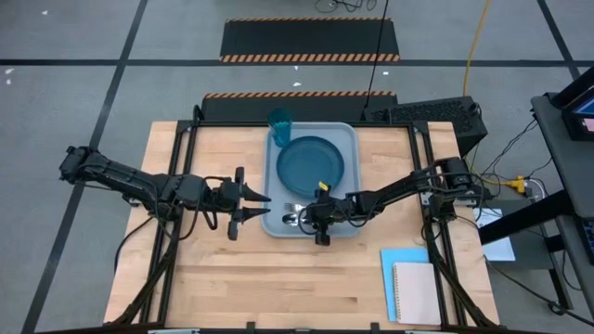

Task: Pick and place plate/cup/fork/spoon on tray
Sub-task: Put the orange spoon on the gray serving tray to the left of the orange fork

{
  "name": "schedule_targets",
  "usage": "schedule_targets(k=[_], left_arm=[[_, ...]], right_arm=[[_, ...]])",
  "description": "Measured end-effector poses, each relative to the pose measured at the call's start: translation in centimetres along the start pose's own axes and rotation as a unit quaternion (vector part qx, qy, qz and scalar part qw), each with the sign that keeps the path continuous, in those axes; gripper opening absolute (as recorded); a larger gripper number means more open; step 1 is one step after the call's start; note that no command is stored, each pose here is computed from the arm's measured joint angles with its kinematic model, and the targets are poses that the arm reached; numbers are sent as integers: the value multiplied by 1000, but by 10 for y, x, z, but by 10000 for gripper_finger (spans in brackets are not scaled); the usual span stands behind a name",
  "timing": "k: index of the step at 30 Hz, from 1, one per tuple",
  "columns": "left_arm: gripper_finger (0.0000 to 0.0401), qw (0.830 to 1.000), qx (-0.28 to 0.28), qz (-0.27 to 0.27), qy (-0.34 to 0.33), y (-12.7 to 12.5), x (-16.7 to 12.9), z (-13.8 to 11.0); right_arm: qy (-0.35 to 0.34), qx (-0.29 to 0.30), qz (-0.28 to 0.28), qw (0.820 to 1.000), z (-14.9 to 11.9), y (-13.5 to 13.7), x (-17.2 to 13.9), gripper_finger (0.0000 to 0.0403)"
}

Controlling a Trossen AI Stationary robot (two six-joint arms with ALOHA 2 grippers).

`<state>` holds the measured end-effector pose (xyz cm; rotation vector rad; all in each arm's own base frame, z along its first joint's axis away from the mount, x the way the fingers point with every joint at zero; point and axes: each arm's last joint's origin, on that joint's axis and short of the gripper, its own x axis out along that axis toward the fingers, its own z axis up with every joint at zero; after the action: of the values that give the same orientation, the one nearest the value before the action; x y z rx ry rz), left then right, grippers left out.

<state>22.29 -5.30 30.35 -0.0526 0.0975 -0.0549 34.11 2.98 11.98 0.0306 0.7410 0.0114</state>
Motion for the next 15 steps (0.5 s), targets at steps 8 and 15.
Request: schedule_targets(k=[8,15], left_arm=[[90,1000,1,-28,4,-4,0,-1],[45,1000,8,-28,3,-4,0,-1]], right_arm=[[4,-7,0,1000,-1,0,1,34],[6,-11,0,1000,-2,0,1,34]])
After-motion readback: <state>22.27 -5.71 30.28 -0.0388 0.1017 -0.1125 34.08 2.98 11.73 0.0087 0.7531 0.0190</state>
